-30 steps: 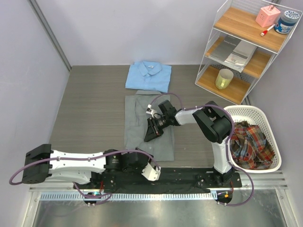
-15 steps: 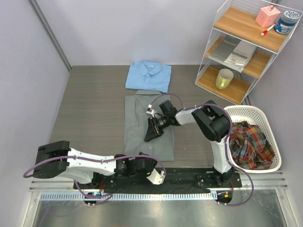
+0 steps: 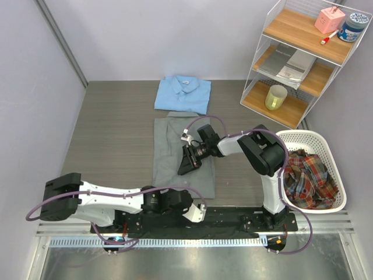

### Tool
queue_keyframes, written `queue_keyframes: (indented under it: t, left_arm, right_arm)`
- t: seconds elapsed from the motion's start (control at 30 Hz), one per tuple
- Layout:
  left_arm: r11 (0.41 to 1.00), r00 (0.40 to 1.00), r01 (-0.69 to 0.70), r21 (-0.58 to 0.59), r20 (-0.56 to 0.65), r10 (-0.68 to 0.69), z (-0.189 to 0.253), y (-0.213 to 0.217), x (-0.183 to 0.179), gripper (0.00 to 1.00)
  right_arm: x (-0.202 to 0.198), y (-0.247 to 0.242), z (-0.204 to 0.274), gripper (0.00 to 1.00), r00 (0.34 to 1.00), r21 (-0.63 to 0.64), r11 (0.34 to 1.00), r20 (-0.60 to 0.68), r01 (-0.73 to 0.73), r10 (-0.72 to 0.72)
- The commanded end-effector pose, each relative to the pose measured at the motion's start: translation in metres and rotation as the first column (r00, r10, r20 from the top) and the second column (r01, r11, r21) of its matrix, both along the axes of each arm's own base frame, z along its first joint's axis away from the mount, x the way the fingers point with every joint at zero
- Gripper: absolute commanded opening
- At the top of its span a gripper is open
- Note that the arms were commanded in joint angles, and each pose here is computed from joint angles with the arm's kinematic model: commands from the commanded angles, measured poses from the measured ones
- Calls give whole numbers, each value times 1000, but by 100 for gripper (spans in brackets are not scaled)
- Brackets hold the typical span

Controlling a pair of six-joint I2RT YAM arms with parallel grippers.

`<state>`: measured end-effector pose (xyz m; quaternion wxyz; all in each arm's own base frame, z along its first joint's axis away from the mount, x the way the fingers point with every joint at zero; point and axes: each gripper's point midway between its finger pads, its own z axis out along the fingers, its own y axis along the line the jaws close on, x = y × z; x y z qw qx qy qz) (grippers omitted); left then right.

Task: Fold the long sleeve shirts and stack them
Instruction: Fold the shirt

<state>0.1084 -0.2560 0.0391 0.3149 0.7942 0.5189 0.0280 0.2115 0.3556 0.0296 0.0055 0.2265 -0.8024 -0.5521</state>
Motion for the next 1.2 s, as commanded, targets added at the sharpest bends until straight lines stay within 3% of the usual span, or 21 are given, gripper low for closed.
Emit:
queue_keyframes:
  t: [0.0, 0.17, 0.3, 0.4, 0.43, 0.5, 0.53, 0.7, 0.73, 0.77, 0.9, 1.17]
  left_arm:
    - [999, 985, 1, -48, -173, -9, 34, -6, -27, 0]
    - [995, 941, 6, -100, -337, -39, 72, -14, -56, 0]
    - [996, 842, 49, -74, -533, -81, 93, -10, -92, 0]
    - [996, 791, 6, -84, -609, -56, 111, -14, -90, 0]
    - [997, 749, -2, -75, -661, -48, 112, -17, -92, 0]
    - [993, 697, -79, -93, -717, -12, 126, -21, -69, 0]
    - [995, 643, -88, -40, -766, 26, 120, -20, -67, 0]
    - [987, 618, -150, -65, -785, 42, 136, -34, 5, 0]
    - [987, 637, -122, -104, -771, -3, 144, -41, 19, 0]
    - [991, 588, -125, -50, -808, 33, 129, -40, 25, 0]
    - [984, 569, -170, -48, -820, 58, 104, -35, 83, 0]
    - [978, 619, -196, -68, -782, 70, 49, -29, 160, 1]
  right_arm:
    - [4, -6, 1, 46, 997, -82, 996, 66, 46, -40]
    - [13, -4, 55, 54, 992, -56, 998, 130, 4, 4]
    - [37, -10, 83, 54, 971, -56, 998, 237, -28, 40]
    - [61, -27, 82, 54, 954, -89, 996, 297, -26, 51]
    - [72, -35, 77, 54, 954, -98, 995, 298, -6, 35]
    - [90, -42, 78, 54, 946, -103, 995, 322, 17, 18]
    - [100, -49, 72, 53, 949, -110, 993, 314, 38, -2]
    - [129, -61, 75, 53, 949, -106, 991, 310, 87, -50]
    - [132, -63, 75, 53, 950, -107, 990, 308, 93, -56]
    - [135, -67, 74, 53, 952, -110, 989, 300, 102, -65]
    - [146, -79, 73, 53, 948, -119, 984, 307, 129, -87]
    - [150, -83, 54, 51, 960, -147, 981, 266, 125, -83]
